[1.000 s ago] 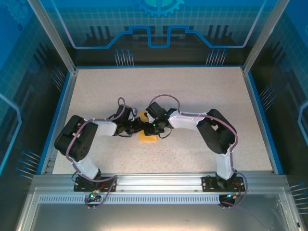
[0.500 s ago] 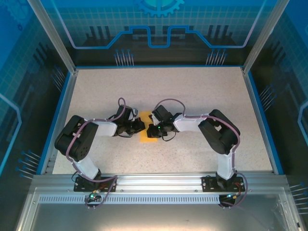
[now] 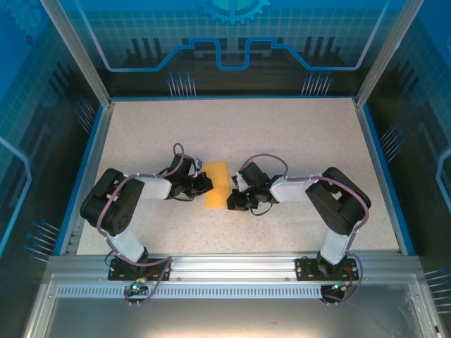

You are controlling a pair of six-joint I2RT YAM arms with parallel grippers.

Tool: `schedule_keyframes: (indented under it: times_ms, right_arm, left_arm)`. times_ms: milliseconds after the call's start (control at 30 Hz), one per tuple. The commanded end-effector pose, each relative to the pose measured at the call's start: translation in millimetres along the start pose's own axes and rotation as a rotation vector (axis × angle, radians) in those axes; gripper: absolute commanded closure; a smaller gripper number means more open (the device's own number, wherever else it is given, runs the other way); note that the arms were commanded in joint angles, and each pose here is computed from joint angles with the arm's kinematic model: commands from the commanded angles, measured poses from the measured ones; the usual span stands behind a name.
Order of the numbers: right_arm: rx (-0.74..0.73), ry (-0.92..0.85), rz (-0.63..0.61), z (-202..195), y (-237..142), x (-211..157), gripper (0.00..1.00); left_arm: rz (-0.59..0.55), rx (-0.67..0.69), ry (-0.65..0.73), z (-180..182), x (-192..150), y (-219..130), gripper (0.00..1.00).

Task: Fold a paper plane with a square sheet of paper (pick it up from the middle)
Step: Fold the triangle a second time at the center of the table.

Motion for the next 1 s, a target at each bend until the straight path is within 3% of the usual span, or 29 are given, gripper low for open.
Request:
schedule_keyframes:
  times_ms: [0, 200, 433, 967]
  right_arm:
    - [0.005, 0.006, 0.01, 5.2, -10.8, 5.3, 0.91]
    - [0.024, -0.044, -0.014, 19.2, 3.7, 40.4, 0.91]
    - [-0.016, -0.014, 0.017, 8.1, 20.5, 47.4, 0.92]
    - [-0.123, 0.11, 0.124, -40.5, -3.1, -33.9, 0.92]
  left_arm:
    - [0.012, 0.105, -0.035, 25.5, -7.8, 6.0, 0.93]
    - [0.015, 0.104, -0.04, 25.5, -7.9, 6.5, 0.93]
    - [0.015, 0.098, -0.041, 24.1, -8.2, 4.9, 0.93]
    - [0.007, 0.104, -0.032, 21.8, -5.9, 2.8, 0.93]
Point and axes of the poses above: each hand's point on the last joint's axis, 136 mm out from that joint toward the fingers, its own y axis out along the fingers, its own z axis along the line the jaws close on, x = y × z, the point moved 7 cm from there along -y, back along the fingers, and after that the axes turned 8 degrees about -y, right-handed, at the moved point
